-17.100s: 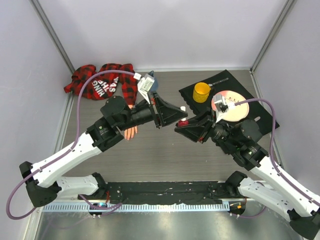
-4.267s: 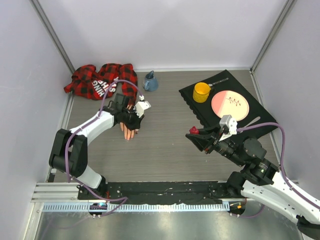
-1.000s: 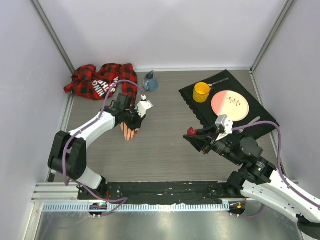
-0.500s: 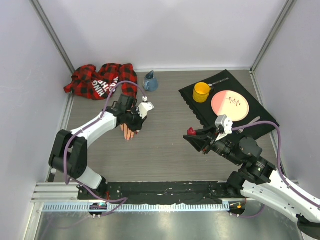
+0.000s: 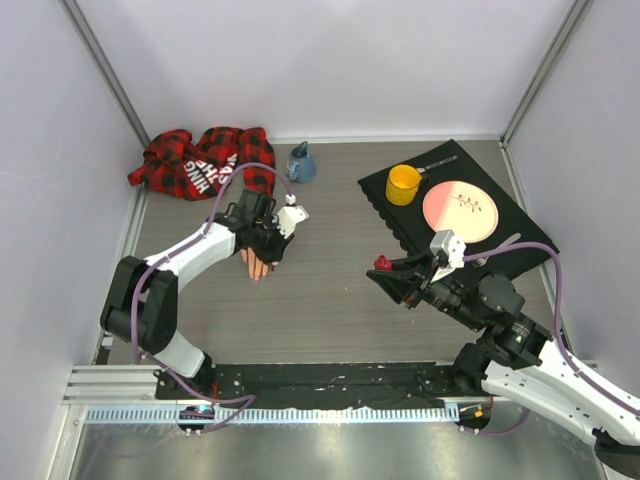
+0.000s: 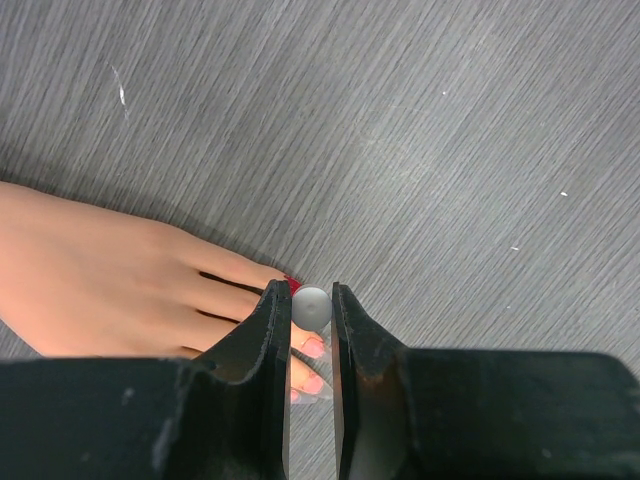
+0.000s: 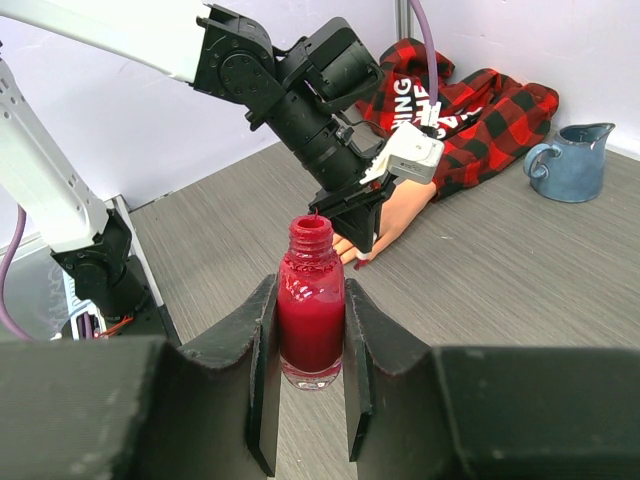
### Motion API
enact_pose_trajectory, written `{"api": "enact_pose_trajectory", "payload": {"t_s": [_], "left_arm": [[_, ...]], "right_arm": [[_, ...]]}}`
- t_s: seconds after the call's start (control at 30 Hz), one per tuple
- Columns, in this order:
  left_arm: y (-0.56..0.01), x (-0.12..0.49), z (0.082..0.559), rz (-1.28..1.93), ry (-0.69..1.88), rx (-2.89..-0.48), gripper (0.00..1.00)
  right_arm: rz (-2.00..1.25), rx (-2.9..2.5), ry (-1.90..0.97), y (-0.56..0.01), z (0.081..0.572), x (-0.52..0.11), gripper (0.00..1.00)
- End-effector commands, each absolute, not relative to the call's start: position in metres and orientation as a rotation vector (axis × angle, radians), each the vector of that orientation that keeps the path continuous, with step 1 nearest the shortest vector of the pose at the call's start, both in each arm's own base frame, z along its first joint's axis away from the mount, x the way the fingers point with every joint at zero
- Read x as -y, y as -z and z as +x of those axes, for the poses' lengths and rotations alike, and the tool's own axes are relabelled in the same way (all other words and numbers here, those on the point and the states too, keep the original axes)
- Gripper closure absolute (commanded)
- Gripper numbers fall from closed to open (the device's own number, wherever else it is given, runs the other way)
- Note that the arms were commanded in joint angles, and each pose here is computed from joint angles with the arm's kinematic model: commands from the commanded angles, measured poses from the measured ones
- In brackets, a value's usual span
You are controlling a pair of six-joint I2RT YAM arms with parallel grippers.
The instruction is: Paint the nails
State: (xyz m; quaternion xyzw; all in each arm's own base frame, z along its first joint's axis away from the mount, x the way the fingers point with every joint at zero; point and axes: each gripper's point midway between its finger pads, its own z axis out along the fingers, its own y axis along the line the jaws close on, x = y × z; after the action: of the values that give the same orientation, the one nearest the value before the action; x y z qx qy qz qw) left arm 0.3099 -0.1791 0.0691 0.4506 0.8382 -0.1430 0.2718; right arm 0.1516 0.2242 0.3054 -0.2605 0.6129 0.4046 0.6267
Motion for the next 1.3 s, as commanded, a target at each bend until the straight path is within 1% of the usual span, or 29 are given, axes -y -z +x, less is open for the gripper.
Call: {"api": "enact_pose_trajectory", "payload": {"t_s": [0.0,1.27], "left_arm": [[-0.078,0.183,0.321,1.223,0.365,-2.209,1.00],[-0.092,0.186,0.329,1.205,0.341,-2.164,1.00]], "right_arm": [[-0.585,-1.336,-0.948,-0.323,0.149,-0.224,0.99],[-0.590,-1.343,-0.951,-0.320,0.150,-0.227,0.99]]}}
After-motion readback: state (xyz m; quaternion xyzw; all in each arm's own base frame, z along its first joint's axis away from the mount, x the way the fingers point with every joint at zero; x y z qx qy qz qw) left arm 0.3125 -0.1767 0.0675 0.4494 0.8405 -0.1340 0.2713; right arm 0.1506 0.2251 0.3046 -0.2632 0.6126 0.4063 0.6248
